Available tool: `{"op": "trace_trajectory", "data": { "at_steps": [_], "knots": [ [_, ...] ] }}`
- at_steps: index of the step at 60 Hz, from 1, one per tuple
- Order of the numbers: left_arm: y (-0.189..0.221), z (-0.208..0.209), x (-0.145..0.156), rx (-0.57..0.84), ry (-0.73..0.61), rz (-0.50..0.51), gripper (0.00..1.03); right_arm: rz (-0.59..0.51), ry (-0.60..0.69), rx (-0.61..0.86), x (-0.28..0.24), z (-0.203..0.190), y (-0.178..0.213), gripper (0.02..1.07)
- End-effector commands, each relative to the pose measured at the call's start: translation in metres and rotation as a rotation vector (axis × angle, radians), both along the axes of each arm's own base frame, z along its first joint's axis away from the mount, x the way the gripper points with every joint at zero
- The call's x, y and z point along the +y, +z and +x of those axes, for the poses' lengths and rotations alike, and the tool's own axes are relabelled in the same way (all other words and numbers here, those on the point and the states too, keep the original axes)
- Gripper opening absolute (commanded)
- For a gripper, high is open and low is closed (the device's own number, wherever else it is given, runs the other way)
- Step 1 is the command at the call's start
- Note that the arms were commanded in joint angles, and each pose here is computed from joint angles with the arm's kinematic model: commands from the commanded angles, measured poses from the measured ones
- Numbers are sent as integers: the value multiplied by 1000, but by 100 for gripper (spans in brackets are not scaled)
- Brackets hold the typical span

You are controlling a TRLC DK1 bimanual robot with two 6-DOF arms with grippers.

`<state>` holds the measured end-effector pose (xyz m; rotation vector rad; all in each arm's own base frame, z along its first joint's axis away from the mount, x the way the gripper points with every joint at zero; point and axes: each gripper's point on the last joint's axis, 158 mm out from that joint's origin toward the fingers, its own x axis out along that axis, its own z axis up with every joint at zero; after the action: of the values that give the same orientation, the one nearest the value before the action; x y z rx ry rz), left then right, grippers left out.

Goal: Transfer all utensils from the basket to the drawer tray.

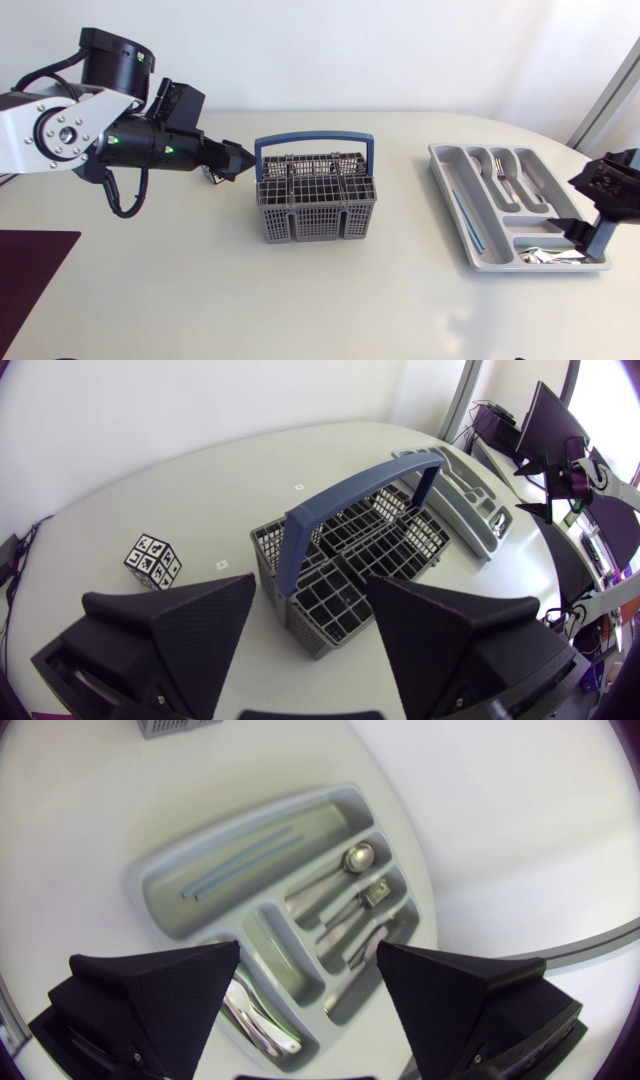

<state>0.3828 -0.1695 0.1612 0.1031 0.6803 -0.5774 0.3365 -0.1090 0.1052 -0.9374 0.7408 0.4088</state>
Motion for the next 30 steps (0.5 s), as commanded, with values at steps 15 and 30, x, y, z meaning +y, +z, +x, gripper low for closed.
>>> {"op": "trace_trajectory", "data": {
  "at_steps": [15, 30],
  "knots": [
    [-41, 4, 39, 67, 37, 135, 78, 294, 5, 36, 137, 37, -8, 102],
    [-109, -12, 27, 216, -38, 212, 78, 394, -18, 126, 212, 72, -37, 102]
  ]
}}
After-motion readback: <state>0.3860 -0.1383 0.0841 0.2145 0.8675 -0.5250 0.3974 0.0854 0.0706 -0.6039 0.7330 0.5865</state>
